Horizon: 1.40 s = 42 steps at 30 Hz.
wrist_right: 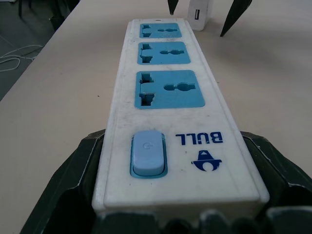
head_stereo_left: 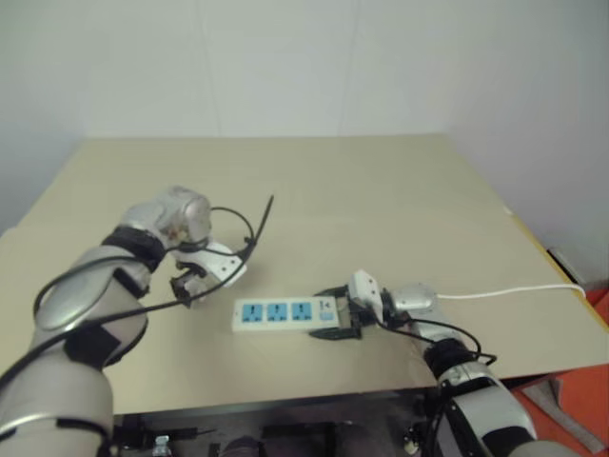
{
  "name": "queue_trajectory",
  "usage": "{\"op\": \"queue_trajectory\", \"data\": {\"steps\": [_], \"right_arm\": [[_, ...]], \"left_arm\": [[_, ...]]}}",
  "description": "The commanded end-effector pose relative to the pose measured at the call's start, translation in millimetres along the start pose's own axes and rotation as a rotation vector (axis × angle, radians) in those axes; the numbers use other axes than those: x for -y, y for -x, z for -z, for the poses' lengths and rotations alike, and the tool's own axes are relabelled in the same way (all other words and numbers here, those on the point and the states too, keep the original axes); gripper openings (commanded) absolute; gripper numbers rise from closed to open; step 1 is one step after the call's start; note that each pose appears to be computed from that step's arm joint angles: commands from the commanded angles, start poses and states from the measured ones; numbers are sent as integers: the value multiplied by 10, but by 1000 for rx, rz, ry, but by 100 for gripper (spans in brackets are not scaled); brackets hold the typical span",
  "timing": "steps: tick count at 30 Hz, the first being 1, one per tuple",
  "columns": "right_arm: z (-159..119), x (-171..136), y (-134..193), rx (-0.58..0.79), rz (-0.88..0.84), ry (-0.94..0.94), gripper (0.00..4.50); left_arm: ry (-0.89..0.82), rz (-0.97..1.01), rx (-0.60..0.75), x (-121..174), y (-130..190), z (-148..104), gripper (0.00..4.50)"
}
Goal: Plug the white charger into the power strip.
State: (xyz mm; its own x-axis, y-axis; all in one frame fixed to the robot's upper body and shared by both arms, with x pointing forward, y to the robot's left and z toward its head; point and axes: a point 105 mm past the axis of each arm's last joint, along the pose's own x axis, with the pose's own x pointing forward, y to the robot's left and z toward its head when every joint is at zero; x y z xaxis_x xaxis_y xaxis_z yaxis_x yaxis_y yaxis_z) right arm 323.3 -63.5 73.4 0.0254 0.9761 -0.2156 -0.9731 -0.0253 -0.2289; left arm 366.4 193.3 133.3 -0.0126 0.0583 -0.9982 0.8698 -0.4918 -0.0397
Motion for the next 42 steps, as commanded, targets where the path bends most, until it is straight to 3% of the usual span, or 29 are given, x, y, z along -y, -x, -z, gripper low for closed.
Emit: {"op": "queue_trajectory", "data": {"steps": [1, 14, 17, 25, 27, 35, 42], "right_arm": [[32, -45, -28, -13, -15, -10, 340], [42, -56, -16, -12, -5, -19, 340], [42, -56, -14, -12, -3, -20, 340], [46, -55, -11, -11, 4, -23, 340], [46, -56, -10, -11, 5, -24, 340], [48, -56, -13, -12, 8, -23, 340], [58, -79, -18, -11, 5, -19, 340]], "left_arm": [[28, -22, -8, -28, 38, 24, 450], [66, -26, -24, -26, -32, 79, 450], [67, -26, -24, -26, -36, 79, 390], [70, -18, -23, -2, -61, 93, 134], [73, -20, -23, 3, -56, 103, 105], [12, -157, 44, -82, 122, 64, 105], [-85, -437, 237, -222, 467, -172, 105]]}}
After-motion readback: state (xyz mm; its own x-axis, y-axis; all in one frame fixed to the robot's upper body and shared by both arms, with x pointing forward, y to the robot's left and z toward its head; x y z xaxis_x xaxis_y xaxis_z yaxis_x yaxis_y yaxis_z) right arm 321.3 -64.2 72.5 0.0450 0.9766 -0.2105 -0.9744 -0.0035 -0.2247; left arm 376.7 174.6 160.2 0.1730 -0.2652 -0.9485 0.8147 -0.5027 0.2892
